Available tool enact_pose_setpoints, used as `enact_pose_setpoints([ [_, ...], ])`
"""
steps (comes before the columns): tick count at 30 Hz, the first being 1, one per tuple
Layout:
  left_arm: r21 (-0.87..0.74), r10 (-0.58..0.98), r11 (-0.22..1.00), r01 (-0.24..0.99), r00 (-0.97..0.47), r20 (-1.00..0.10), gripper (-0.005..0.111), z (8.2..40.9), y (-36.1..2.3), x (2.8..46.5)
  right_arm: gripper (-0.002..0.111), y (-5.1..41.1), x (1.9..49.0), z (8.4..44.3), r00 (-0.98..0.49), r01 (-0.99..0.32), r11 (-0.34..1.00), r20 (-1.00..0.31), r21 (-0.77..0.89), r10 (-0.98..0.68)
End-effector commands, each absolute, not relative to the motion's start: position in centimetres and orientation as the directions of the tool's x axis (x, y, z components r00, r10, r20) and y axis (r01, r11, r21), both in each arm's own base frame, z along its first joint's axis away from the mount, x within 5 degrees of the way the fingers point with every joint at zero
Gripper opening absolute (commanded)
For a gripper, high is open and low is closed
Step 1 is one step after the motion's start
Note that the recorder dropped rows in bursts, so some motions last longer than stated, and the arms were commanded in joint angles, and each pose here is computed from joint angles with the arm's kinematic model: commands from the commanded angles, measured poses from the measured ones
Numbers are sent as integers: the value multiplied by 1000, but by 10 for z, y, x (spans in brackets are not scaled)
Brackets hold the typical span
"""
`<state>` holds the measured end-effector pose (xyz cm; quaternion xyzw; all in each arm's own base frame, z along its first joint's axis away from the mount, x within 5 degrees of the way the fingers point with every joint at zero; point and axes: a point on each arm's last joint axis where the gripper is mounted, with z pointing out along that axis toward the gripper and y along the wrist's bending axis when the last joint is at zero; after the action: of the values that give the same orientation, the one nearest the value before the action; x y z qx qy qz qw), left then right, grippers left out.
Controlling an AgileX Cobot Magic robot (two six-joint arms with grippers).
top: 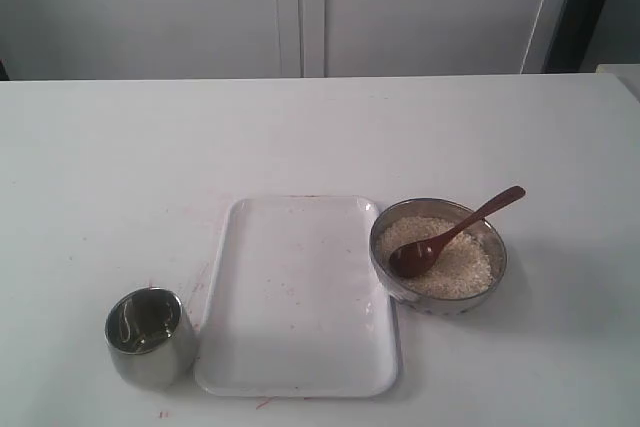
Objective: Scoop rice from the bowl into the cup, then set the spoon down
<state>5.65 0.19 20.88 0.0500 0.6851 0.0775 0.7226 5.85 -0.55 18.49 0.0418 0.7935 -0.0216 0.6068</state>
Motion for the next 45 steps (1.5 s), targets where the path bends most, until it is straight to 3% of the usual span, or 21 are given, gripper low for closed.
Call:
enact_pose_setpoints([
  [1, 168, 171, 985, -38, 62, -983, 14, 211, 2, 56, 29, -5, 60, 192, -160, 91, 995, -986, 37, 51],
  [8, 168, 171, 985, -38, 62, -983, 14, 211, 2, 56, 29, -5, 61, 217, 127, 45, 942, -937, 332, 325],
  [12, 168, 171, 985, -38, 62, -983, 14, 211, 2, 56, 29, -6, 60, 224, 201, 16, 926, -908, 377, 366],
  [16, 168, 171, 985, -38, 62, -983, 14, 211, 2, 56, 27, -7, 59, 225, 215, -22, 839, -817, 544, 536],
  [23, 168, 171, 985, -38, 62, -983, 14, 211, 2, 56, 0, -1, 55, 244, -52, 78, 865, -865, 495, 499],
  [28, 168, 171, 985, -38, 62, -983, 14, 211, 2, 56, 0, 1, 60, 294, -168, 101, 889, -873, 446, 457],
  [33, 168, 171, 985, -38, 62, -983, 14, 211, 2, 56, 0, 3, 96, 342, -425, 61, 975, -878, 213, 218],
  [41, 168, 171, 985, -38, 62, -983, 14, 211, 2, 56, 0, 15, 181, 389, -769, -128, 985, -639, 118, -23],
  [45, 168, 171, 985, -38, 62, -983, 14, 211, 2, 56, 0, 15, 220, 388, -823, -217, 974, -550, 68, -145],
])
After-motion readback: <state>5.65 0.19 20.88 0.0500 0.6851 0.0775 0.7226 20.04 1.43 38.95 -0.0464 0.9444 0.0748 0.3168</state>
